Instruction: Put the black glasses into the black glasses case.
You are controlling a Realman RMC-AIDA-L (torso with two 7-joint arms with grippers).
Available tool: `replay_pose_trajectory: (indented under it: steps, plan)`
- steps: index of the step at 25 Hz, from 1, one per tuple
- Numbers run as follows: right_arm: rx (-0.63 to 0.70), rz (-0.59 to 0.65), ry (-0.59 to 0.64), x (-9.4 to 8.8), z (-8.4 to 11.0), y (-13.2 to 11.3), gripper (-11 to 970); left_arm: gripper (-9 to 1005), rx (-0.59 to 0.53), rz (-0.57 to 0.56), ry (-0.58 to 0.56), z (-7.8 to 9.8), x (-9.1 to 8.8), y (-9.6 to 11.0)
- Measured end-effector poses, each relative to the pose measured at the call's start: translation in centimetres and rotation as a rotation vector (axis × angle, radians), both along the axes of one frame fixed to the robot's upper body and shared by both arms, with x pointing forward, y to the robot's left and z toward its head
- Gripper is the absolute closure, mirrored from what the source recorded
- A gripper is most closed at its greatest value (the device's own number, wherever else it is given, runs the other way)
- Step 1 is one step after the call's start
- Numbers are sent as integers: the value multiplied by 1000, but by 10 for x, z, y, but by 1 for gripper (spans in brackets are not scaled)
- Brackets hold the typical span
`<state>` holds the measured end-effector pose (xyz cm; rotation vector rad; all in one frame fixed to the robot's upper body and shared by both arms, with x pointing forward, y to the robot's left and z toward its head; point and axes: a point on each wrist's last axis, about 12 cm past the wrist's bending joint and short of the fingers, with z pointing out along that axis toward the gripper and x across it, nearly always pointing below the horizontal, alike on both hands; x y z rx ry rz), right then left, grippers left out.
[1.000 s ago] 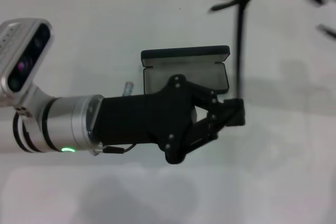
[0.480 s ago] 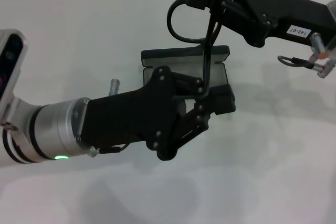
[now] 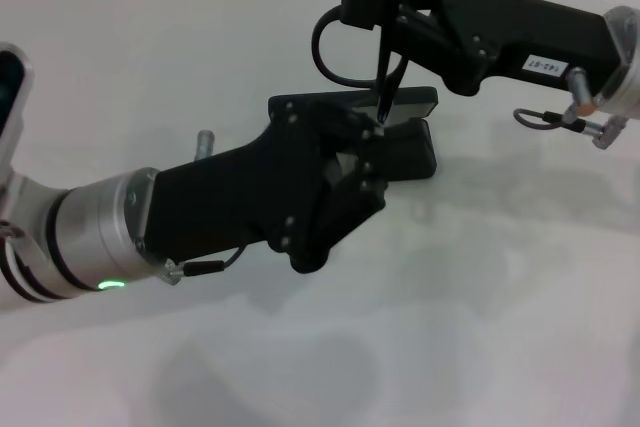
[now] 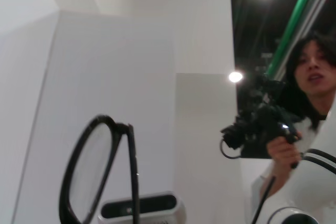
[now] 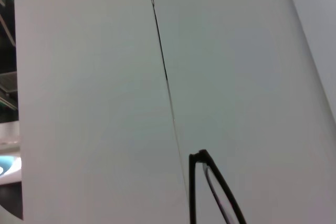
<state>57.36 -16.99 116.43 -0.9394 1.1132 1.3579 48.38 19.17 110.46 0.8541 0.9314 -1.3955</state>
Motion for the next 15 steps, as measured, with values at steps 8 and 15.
replay_pose_trajectory:
  steps: [8, 15]
  plan:
    - [-54, 13, 5, 2, -4, 10, 850, 931, -47, 112, 56, -6, 2, 9]
    - [-69, 17, 5, 2, -5, 12, 850, 930, -52, 125, 58, -6, 2, 11]
